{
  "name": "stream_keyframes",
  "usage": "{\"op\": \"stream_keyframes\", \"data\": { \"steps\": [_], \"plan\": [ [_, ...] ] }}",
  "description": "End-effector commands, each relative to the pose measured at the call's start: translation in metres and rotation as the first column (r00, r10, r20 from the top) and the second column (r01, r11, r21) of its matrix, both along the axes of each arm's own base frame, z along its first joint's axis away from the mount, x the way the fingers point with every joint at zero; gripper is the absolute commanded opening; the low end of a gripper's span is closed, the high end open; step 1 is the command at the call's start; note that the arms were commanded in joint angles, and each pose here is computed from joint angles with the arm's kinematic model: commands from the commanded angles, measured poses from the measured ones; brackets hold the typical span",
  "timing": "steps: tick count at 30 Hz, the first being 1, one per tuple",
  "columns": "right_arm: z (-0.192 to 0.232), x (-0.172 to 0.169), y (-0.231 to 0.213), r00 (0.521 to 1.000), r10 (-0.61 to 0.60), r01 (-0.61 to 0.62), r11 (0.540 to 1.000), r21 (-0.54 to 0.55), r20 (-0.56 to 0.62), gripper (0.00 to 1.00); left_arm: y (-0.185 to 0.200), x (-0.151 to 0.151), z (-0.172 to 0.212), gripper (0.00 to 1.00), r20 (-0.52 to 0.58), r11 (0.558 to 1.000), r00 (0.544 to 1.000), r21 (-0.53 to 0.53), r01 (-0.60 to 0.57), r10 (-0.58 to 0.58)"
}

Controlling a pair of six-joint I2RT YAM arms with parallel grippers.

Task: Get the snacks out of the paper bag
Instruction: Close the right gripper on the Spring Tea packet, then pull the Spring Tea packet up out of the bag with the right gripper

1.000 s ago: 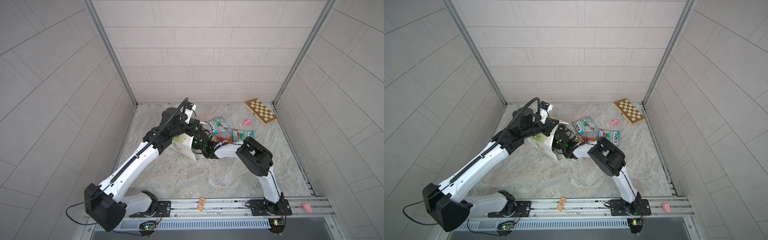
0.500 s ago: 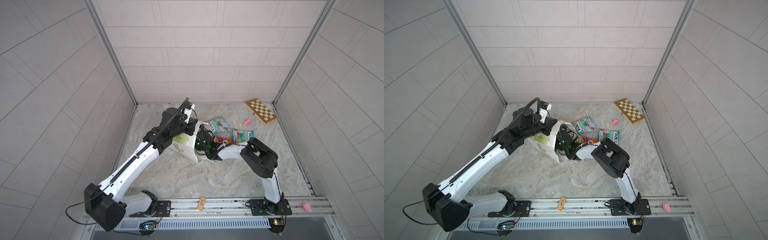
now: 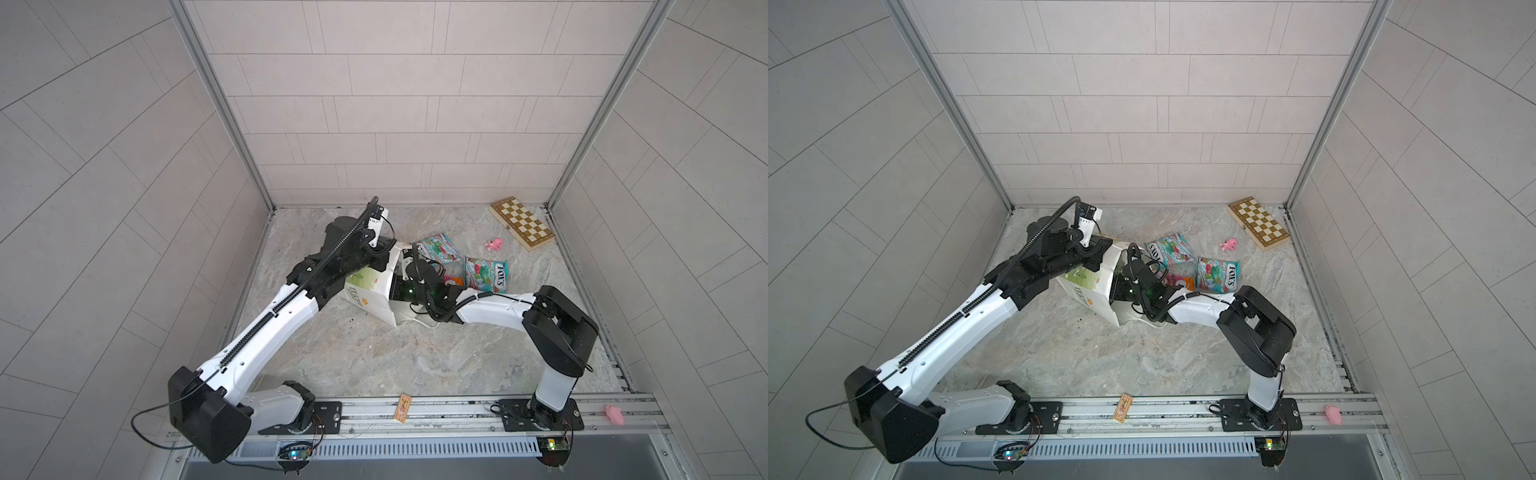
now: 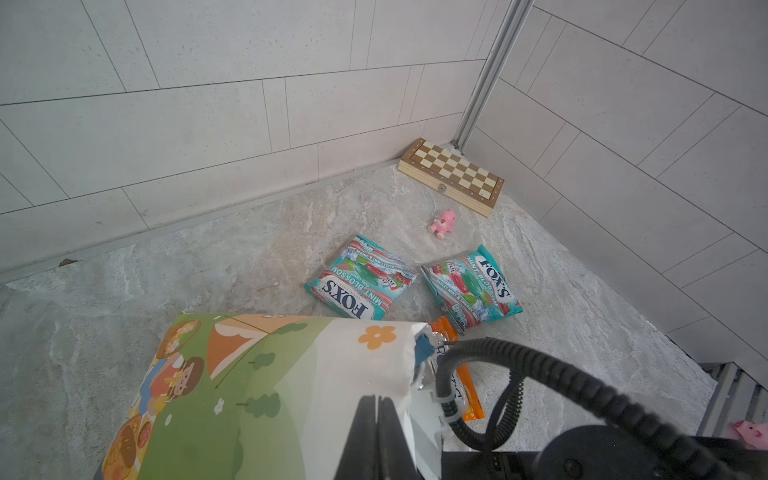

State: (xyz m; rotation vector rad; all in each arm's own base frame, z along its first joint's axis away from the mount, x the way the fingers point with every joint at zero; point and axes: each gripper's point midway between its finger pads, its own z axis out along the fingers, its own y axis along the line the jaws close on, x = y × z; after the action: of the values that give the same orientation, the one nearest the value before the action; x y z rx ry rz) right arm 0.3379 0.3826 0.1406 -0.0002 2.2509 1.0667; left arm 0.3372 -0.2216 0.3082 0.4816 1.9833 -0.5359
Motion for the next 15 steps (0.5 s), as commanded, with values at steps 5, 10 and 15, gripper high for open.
{"op": "stream_keyframes", "data": {
  "steps": [5,10,15],
  "plan": [
    [0.018,-0.016,-0.032,0.998,0.024,-0.016,0.992,-0.127,0.064,0.0,0.006,-0.003,0.018,0.0,0.049,1.0,0.999,-0.009,-0.021,0.021],
    [0.032,-0.028,-0.044,0.993,0.061,-0.044,0.984,-0.173,0.097,0.0,0.005,-0.003,0.019,0.0,0.048,1.0,0.999,-0.011,-0.017,0.017],
    [0.045,-0.035,-0.056,0.987,0.088,-0.057,0.975,-0.214,0.138,0.0,0.004,-0.004,0.018,0.0,0.044,1.0,0.999,-0.013,-0.011,0.012]
  ]
}}
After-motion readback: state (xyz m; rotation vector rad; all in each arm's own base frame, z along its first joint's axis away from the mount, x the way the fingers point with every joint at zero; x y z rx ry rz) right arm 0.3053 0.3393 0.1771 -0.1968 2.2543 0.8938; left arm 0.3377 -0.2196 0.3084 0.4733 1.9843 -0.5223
